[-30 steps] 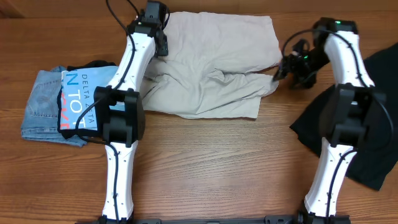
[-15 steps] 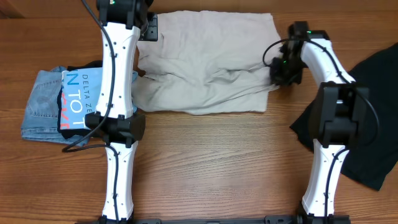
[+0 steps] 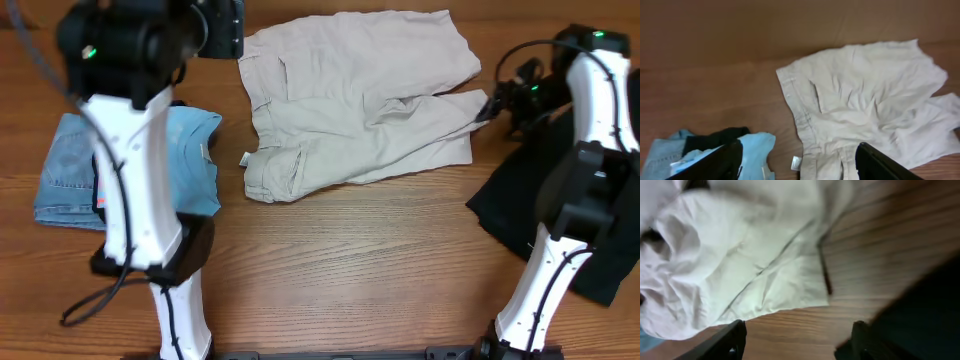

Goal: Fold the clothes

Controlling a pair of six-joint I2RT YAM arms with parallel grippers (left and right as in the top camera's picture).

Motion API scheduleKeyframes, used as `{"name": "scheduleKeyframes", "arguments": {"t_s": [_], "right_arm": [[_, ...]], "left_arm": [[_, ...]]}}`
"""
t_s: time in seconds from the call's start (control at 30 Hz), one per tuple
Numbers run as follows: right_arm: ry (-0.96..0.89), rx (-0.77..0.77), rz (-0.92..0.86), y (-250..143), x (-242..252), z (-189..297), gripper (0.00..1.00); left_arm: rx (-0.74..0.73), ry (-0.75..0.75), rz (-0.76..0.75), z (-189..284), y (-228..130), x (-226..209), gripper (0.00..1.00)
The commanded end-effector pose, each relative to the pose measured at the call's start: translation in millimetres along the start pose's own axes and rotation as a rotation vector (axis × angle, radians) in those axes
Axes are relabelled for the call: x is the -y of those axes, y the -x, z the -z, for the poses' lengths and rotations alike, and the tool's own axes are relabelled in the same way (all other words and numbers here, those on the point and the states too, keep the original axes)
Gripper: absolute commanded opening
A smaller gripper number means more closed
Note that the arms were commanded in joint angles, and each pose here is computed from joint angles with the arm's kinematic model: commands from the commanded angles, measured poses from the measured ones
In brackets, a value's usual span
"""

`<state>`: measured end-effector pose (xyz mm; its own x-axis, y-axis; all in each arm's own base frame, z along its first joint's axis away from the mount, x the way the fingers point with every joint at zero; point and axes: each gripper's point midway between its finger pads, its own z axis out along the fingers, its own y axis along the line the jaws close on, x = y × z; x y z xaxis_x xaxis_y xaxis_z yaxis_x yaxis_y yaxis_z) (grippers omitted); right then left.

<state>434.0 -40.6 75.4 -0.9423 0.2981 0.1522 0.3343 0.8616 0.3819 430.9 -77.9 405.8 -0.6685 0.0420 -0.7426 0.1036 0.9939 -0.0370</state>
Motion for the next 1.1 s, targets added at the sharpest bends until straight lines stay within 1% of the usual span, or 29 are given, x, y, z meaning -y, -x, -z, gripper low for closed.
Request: {"name": "scheduleKeyframes", "arguments": {"t_s": [0.0, 0.07, 0.13, 0.2, 0.23, 0.27, 0.3, 0.33, 0.37, 0.43, 0.5, 0.6, 0.7, 0.73, 0.8, 0.83, 0.93, 1.03, 1.07], "right_arm": [[-0.023, -0.06, 0.03, -16.7, -12.2, -31.1, 0.71], [-0.044, -0.079, 0.021, -21.6, -11.0, -51.8, 0.71], [-0.109, -0.094, -0.008, -27.2, -1.3, -65.5, 0.71], [-0.155, -0.095, -0.034, -29.6, 6.6, -76.2, 0.7], [-0.171, -0.085, -0.054, -28.3, 9.7, -81.0, 0.68], [-0.172, -0.074, -0.057, -26.2, 10.5, -84.4, 0.63], [-0.17, -0.061, -0.061, -23.3, 11.0, -86.9, 0.55], [-0.168, -0.051, -0.057, -20.8, 10.7, -87.3, 0.41], [-0.183, -0.036, -0.053, -17.9, 12.4, -85.2, 0.19], [-0.215, -0.012, -0.044, -16.8, 12.9, -71.2, 0.05], [-0.273, 0.04, -0.025, -18.1, 14.0, -44.5, 0.04], [-0.377, 0.145, -0.014, -26.7, 15.0, 9.1, 0.04], [-0.385, 0.251, -0.002, -50.0, -0.6, 66.6, 0.04], [-0.377, 0.283, 0.001, -65.1, -7.2, 87.7, 0.04], [-0.374, 0.297, 0.004, -84.4, -11.6, 105.9, 0.04], [-0.376, 0.29, 0.003, -101.1, -12.9, 116.0, 0.04], [-0.389, 0.233, -0.009, -132.0, -10.4, 123.8, 0.04], [-0.389, 0.233, -0.009, -130.0, -8.9, 119.4, 0.04], [-0.383, 0.238, -0.007, -126.7, -8.8, 115.9, 0.04]], "left_arm": [[0.079, -0.021, -0.04, 56.4, 2.9, 0.7, 0.79], [0.089, -0.017, -0.049, 73.1, -0.6, -1.1, 0.81], [0.093, -0.012, -0.057, 86.8, -5.3, -3.0, 0.86], [0.09, -0.009, -0.057, 95.3, -9.7, -4.2, 0.85], [0.089, -0.007, -0.057, 97.0, -10.9, -4.8, 0.85], [0.087, 0.0, -0.056, 97.5, -11.8, -6.0, 0.85], [0.083, 0.011, -0.056, 96.6, -12.3, -7.9, 0.85], [0.081, 0.014, -0.056, 96.1, -12.5, -8.3, 0.85], [0.075, 0.014, -0.057, 94.2, -13.2, -8.3, 0.86], [0.069, 0.014, -0.057, 92.8, -14.1, -8.4, 0.85], [0.069, 0.015, -0.057, 92.8, -14.1, -8.4, 0.85], [0.069, 0.015, -0.057, 92.8, -14.1, -8.4, 0.84], [0.069, 0.015, -0.057, 93.0, -14.1, -8.4, 0.84], [0.069, 0.015, -0.057, 93.0, -14.1, -8.4, 0.84], [0.069, 0.014, -0.057, 93.0, -14.1, -8.4, 0.84], [0.07, 0.014, -0.057, 93.2, -14.1, -8.4, 0.84], [0.069, 0.014, -0.057, 93.0, -14.1, -8.3, 0.84], [0.057, 0.014, -0.058, 90.1, -15.9, -8.3, 0.84], [0.049, 0.015, -0.058, 88.3, -17.2, -8.3, 0.81]]}}
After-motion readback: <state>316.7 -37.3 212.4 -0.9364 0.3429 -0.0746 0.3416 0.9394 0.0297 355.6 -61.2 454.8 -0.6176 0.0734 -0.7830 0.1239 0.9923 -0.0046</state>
